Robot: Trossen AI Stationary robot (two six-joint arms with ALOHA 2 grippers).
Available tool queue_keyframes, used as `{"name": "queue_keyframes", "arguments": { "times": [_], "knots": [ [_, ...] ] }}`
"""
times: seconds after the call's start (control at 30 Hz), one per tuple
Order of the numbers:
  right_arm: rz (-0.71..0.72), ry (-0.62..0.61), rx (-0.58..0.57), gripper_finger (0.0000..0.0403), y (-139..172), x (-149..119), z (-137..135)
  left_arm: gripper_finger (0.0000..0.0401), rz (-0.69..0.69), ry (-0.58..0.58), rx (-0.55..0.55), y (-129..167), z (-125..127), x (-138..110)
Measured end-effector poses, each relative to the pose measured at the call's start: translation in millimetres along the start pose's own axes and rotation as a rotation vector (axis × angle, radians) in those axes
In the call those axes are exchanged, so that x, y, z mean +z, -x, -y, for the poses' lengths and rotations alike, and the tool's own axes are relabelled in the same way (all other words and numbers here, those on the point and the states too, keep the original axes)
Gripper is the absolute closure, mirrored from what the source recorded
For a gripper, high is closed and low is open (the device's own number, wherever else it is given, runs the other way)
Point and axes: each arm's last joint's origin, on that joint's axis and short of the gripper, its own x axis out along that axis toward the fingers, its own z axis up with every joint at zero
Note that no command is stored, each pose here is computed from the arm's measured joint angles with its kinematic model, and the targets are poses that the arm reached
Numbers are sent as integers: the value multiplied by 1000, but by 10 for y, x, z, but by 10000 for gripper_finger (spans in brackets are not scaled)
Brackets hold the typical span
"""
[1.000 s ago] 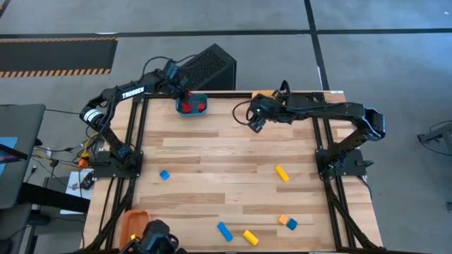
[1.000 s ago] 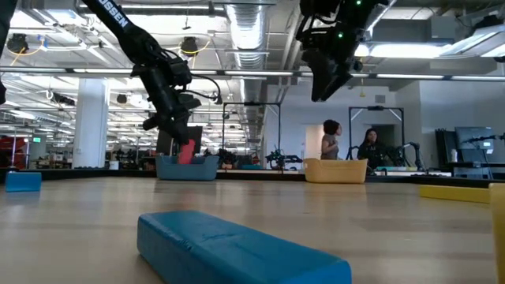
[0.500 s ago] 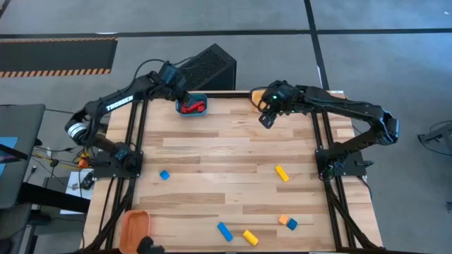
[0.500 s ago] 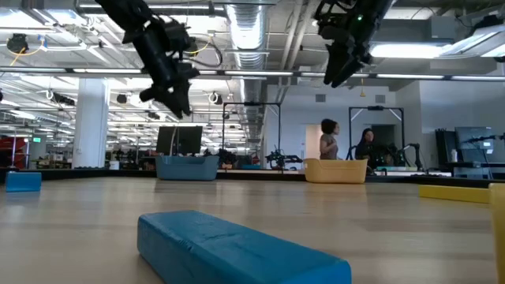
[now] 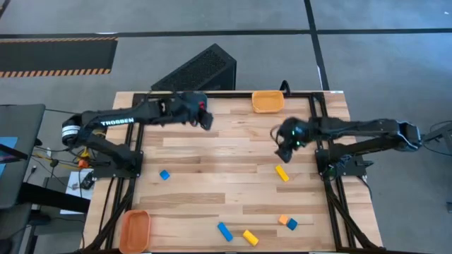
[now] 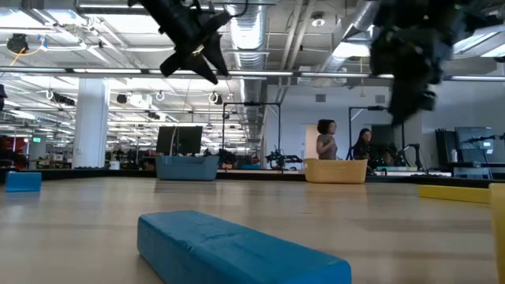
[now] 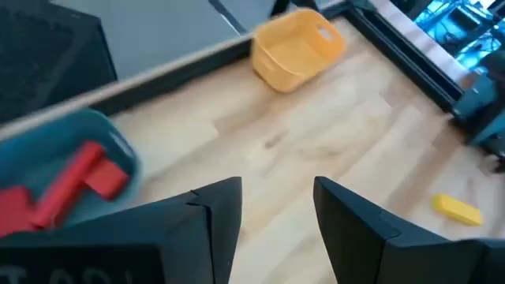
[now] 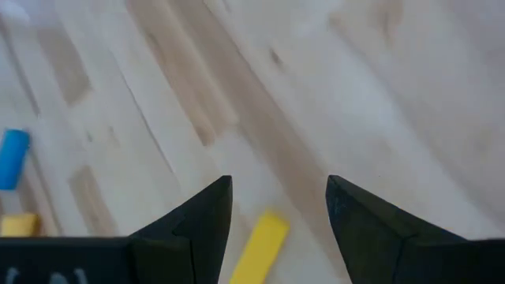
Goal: Sort & place blocks by color
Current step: Put the top yellow block into the yellow bin
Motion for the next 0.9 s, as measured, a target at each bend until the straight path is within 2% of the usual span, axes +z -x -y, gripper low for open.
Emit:
{"name": "queue_keyframes", "arguments": {
  "times": [0.2,0.3,0.43,0.67,0.9],
  "knots": [
    [-72,-47,-120,178,-287,-405,31,257,-44,72,-51,96,392,-330],
    [-100,-11,-183,178,-366,-513,12,257,-43,106,-63,180,550,-480],
    [-97,17,-190,178,-426,-556,-70,257,-47,106,-89,278,694,-630],
    [-103,-57,-187,178,-549,-646,-205,257,-14,33,-116,316,760,-654],
    [-80,-148,-149,178,-647,-593,-242,257,70,-147,-312,348,906,-540]
  ]
}}
